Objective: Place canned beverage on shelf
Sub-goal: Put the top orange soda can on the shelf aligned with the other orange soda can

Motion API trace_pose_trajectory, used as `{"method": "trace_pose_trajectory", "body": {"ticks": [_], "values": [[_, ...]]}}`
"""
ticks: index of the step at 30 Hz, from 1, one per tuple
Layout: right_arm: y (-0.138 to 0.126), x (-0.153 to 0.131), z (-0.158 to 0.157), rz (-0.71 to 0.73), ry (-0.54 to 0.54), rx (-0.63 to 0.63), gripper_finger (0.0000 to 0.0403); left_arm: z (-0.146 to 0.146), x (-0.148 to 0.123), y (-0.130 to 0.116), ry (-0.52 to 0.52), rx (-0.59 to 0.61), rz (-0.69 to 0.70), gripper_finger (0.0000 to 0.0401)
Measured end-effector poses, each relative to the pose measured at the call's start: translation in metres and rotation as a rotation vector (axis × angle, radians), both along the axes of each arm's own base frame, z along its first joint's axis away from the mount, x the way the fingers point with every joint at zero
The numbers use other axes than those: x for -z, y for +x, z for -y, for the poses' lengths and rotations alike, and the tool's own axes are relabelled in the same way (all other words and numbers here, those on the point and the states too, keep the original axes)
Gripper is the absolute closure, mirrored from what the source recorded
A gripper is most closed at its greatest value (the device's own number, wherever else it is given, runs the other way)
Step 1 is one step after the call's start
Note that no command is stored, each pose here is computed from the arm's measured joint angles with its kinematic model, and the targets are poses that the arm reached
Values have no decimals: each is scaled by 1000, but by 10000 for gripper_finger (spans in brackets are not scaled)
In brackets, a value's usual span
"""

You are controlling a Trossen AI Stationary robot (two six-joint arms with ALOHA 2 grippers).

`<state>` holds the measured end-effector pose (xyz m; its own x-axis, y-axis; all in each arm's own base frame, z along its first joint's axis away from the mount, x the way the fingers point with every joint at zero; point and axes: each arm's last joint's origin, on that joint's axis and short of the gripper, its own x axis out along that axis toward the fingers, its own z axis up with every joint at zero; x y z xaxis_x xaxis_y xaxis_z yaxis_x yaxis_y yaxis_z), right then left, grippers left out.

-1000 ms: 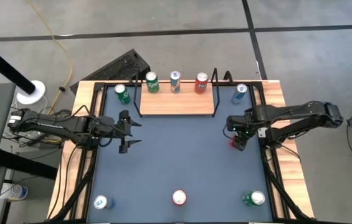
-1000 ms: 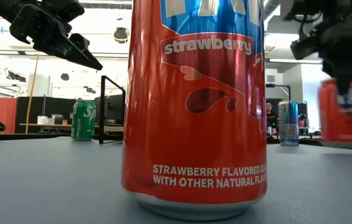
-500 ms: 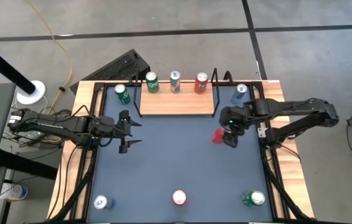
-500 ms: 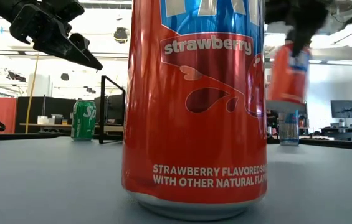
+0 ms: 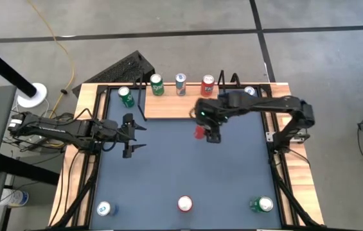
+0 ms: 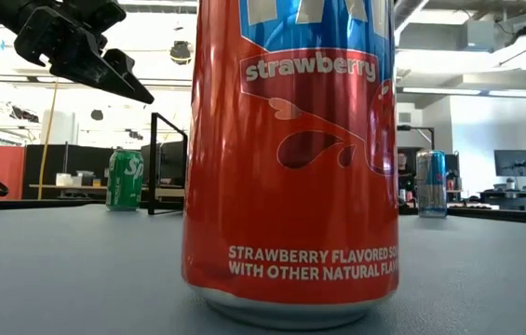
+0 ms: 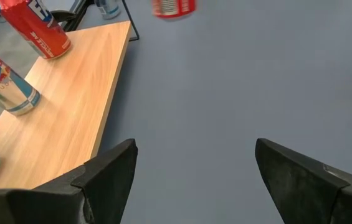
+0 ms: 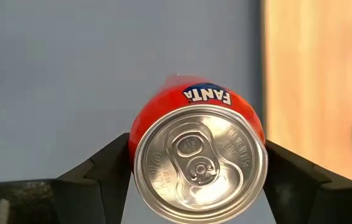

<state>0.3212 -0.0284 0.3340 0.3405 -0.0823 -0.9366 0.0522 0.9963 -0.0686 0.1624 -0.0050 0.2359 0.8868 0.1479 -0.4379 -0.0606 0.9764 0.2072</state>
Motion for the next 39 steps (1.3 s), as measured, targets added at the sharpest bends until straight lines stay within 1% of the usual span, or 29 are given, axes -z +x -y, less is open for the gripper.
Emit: {"method": "trace_pose_trajectory", "body": {"ticks": [4,7,11,18,22,28,39], "values": [[17,-9,21,-24,-9,26,112,0,0,0,0,2,-2,85],[26,-14,42,-34,-7,76,112,0,0,0,0,4,-3,85],[33,-10,75,-58,-11,137,112,0,0,0,0,4,-3,85],[28,11,135,-123,8,270,112,0,0,0,0,4,-3,85],[20,16,158,-130,20,356,112,0,-1,0,13,10,6,85],[16,14,166,-107,31,408,112,0,-2,1,8,8,16,85],[16,16,166,-108,38,434,112,0,-2,1,4,7,20,85]]}}
